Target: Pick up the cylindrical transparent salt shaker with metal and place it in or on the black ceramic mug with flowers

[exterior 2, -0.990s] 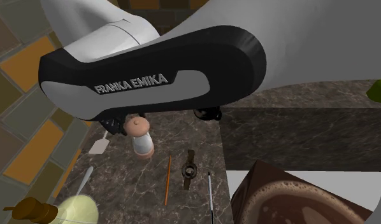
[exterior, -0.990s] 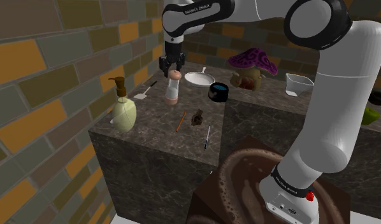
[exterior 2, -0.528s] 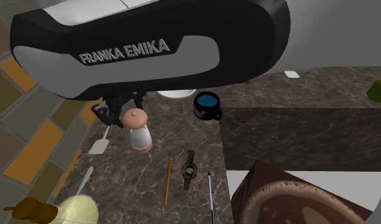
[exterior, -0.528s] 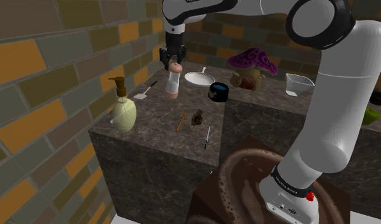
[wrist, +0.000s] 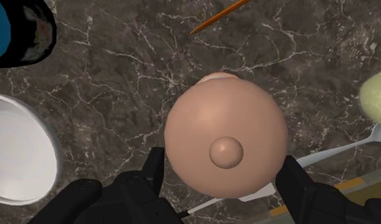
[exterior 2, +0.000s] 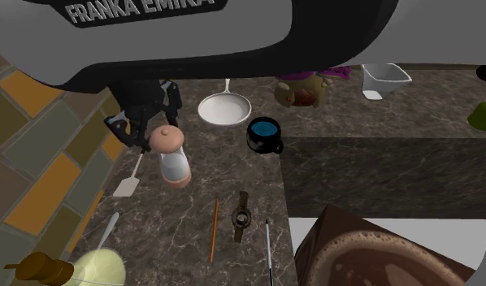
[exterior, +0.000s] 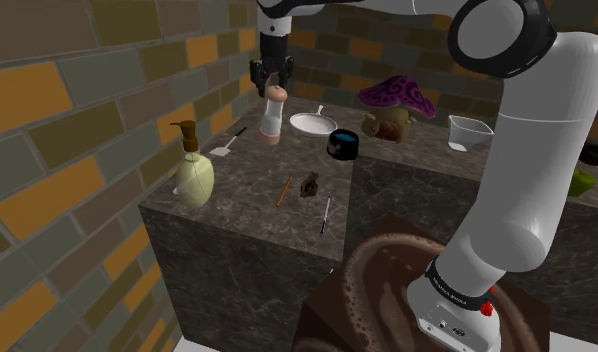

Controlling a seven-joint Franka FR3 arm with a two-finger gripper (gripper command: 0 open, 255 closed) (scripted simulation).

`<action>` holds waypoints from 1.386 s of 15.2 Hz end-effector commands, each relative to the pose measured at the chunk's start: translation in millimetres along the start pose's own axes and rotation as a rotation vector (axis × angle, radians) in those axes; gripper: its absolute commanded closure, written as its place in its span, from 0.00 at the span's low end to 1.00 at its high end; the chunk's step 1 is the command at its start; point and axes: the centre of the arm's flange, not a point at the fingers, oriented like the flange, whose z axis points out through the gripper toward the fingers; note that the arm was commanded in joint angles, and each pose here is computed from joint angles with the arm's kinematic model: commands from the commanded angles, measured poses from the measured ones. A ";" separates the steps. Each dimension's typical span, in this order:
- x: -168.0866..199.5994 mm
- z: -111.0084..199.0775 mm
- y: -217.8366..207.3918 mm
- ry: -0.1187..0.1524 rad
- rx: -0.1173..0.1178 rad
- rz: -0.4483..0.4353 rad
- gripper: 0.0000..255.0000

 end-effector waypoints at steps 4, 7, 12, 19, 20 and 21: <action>0.9 -27.4 1.9 0.000 0.000 0.000 1.00; -1.2 -36.8 15.2 0.000 0.000 0.000 1.00; -13.7 -46.0 79.4 0.000 0.000 0.000 1.00; -31.1 -59.0 169.2 0.000 0.000 0.000 1.00; -33.6 -60.9 182.0 0.000 0.000 0.000 1.00; -36.1 -62.7 194.8 0.000 0.000 0.000 1.00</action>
